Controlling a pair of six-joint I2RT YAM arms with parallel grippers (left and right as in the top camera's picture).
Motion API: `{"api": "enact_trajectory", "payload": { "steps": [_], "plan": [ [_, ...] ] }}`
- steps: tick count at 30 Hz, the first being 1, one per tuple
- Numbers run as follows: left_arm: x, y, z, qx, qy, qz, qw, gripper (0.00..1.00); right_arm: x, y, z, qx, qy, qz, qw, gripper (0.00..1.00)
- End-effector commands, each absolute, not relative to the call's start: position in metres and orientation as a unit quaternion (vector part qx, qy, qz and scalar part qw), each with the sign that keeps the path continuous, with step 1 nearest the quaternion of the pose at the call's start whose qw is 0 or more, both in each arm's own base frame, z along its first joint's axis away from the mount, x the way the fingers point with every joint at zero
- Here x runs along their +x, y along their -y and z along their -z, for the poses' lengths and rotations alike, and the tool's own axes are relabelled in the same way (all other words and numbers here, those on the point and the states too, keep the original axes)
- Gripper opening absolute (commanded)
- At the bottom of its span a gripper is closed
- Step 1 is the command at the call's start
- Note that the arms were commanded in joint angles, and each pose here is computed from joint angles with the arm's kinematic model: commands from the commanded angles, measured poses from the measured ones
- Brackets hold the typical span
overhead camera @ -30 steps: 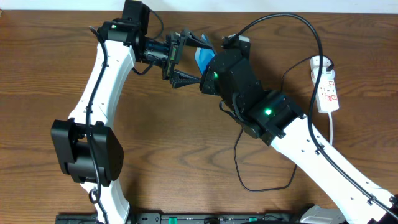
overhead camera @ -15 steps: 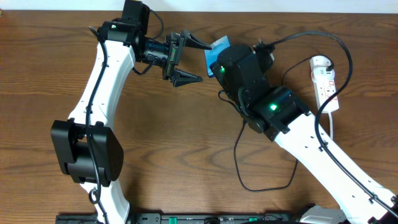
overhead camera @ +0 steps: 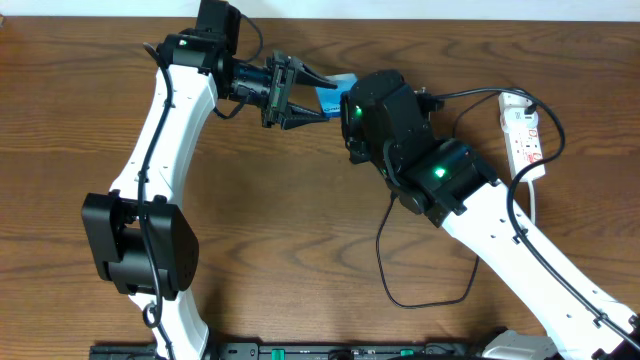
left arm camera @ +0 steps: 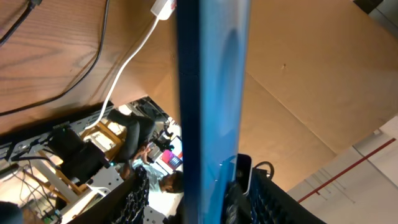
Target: Plug charger to phone and switch on socket
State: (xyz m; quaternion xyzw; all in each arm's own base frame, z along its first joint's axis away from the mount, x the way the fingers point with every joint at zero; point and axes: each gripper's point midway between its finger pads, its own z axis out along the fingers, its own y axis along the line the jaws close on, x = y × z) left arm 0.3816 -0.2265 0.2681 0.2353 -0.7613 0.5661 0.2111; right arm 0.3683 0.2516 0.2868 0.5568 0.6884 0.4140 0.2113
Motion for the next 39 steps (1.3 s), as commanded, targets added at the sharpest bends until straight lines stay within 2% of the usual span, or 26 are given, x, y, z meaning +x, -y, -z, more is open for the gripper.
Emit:
{"api": "enact_trajectory", "payload": {
  "steps": [1,5,10,29,32,39],
  "plan": [
    [0.380,0.226,-0.284,0.220,0.764,-0.576,0.191,0.52,0.361,-0.251,-0.319,0.556,-0.665,-0.456,0.200,0.01],
    [0.380,0.226,-0.284,0.226,0.762,-0.575,0.195,0.51,0.359,-0.239,-0.329,0.562,-0.652,-0.458,0.221,0.01],
    [0.380,0.226,-0.284,0.243,0.756,-0.571,0.209,0.44,0.356,-0.243,-0.330,0.557,-0.657,-0.462,0.209,0.01],
    [0.374,0.228,-0.299,0.230,0.732,-0.595,0.239,0.47,0.355,-0.245,-0.322,0.571,-0.654,-0.457,0.195,0.01],
    [0.373,0.229,-0.299,0.233,0.731,-0.594,0.242,0.38,0.355,-0.246,-0.321,0.570,-0.656,-0.456,0.192,0.01],
    [0.373,0.229,-0.299,0.234,0.731,-0.594,0.243,0.34,0.354,-0.255,-0.314,0.572,-0.661,-0.457,0.166,0.01]
  ]
}}
